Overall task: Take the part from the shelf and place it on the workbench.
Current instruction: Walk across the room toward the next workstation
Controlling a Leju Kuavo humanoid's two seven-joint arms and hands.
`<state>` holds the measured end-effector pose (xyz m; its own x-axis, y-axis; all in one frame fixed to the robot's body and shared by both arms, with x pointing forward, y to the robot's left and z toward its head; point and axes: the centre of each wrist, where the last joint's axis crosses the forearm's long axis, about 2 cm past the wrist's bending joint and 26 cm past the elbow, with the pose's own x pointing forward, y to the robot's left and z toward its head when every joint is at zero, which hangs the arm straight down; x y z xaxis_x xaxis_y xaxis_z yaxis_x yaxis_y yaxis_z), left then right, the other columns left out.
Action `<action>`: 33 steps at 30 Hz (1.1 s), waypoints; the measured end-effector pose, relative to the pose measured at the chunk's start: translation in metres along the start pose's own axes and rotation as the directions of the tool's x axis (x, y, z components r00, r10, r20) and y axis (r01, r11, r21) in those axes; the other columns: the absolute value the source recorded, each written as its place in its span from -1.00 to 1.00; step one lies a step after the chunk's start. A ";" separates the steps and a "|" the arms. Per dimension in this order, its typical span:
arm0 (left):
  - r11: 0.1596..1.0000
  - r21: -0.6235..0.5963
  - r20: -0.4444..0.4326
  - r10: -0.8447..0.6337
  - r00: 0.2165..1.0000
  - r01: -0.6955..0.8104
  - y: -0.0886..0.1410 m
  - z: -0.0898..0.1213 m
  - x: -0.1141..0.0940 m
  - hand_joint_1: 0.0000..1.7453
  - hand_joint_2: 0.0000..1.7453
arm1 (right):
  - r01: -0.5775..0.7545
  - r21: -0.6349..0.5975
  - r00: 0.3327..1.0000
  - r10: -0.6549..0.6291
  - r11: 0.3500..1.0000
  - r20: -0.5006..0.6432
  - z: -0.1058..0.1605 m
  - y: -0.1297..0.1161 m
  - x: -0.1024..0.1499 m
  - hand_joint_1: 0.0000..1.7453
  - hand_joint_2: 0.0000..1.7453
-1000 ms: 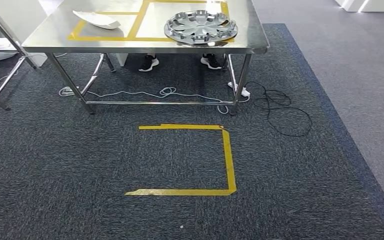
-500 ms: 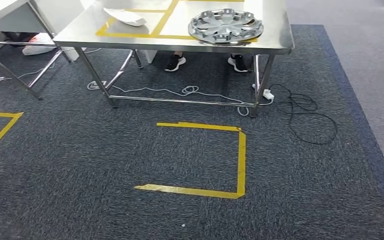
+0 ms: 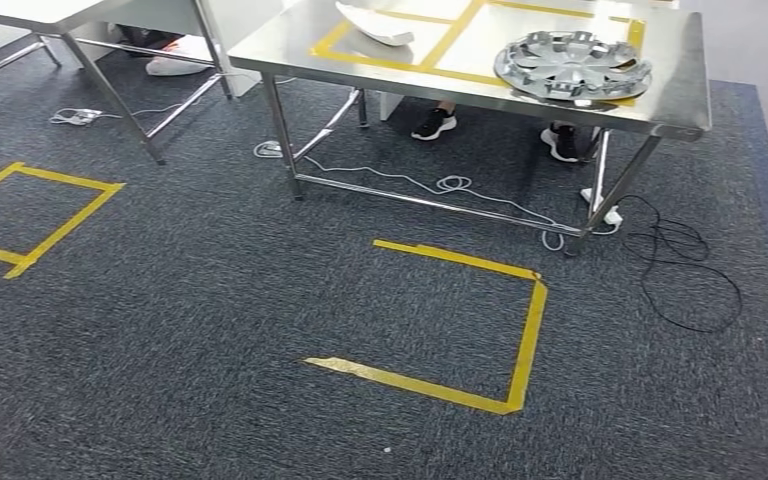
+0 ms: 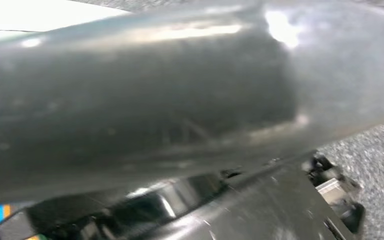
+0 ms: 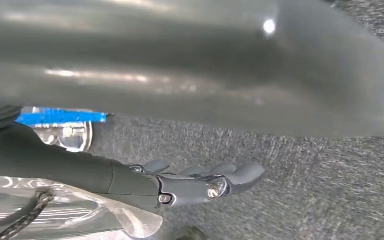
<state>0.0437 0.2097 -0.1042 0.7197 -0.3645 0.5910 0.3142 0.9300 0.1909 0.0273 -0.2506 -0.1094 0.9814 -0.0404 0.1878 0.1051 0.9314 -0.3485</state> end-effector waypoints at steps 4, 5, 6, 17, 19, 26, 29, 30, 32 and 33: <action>1.000 -0.001 -0.001 0.001 1.000 -0.001 -0.001 0.000 0.000 -1.00 -1.00 | -0.024 -0.017 1.000 0.024 1.000 -0.002 -0.001 -0.002 -0.001 -1.00 -1.00; 1.000 -0.001 0.001 0.001 1.000 -0.001 -0.001 0.000 0.001 -1.00 -1.00 | -0.034 -0.021 0.999 0.034 0.999 -0.003 -0.001 -0.002 -0.001 -1.00 -1.00; 1.000 -0.002 0.002 0.001 1.000 -0.001 -0.001 0.000 0.001 -1.00 -1.00 | -0.044 -0.026 0.999 0.044 0.999 -0.003 -0.001 -0.003 -0.001 -1.00 -1.00; 1.000 -0.009 -0.006 -0.008 1.000 0.008 -0.003 0.000 0.003 -1.00 -1.00 | -0.172 -0.061 0.985 0.172 0.983 0.000 -0.002 -0.006 -0.002 -1.00 -1.00; 1.000 -0.009 -0.008 -0.009 1.000 0.009 -0.003 0.000 0.003 -1.00 -1.00 | -0.189 -0.066 0.982 0.189 0.980 0.007 -0.002 -0.006 -0.001 -1.00 -1.00; 1.000 -0.013 -0.012 -0.012 1.000 0.012 -0.004 0.000 0.003 -1.00 -1.00 | -0.231 -0.078 0.972 0.234 0.970 0.032 -0.003 -0.007 0.005 -1.00 -1.00; 1.000 -0.013 -0.010 -0.014 1.000 0.014 -0.004 -0.001 0.005 -1.00 -1.00 | -0.260 -0.079 0.964 0.264 0.962 0.041 -0.003 -0.008 0.003 -1.00 -1.00; 1.000 -0.014 -0.010 -0.014 1.000 0.014 -0.004 -0.001 0.005 -1.00 -1.00 | -0.270 -0.079 0.961 0.274 0.960 0.044 -0.003 -0.008 0.002 -1.00 -1.00; 1.000 -0.014 -0.011 -0.014 1.000 0.014 -0.004 -0.001 0.004 -1.00 -1.00 | -0.288 -0.080 0.955 0.292 0.954 0.053 -0.003 -0.008 0.000 -1.00 -1.00; 1.000 -0.014 -0.012 -0.014 1.000 0.014 -0.004 -0.001 0.004 -1.00 -1.00 | -0.295 -0.081 0.952 0.300 0.952 0.058 -0.003 -0.008 0.000 -1.00 -1.00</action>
<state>0.0459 0.2042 -0.1030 0.7223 -0.3779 0.5792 0.3329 0.9241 0.1878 0.0273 -0.2589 -0.1092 0.9567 0.2618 0.1275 -0.1765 0.8695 -0.4614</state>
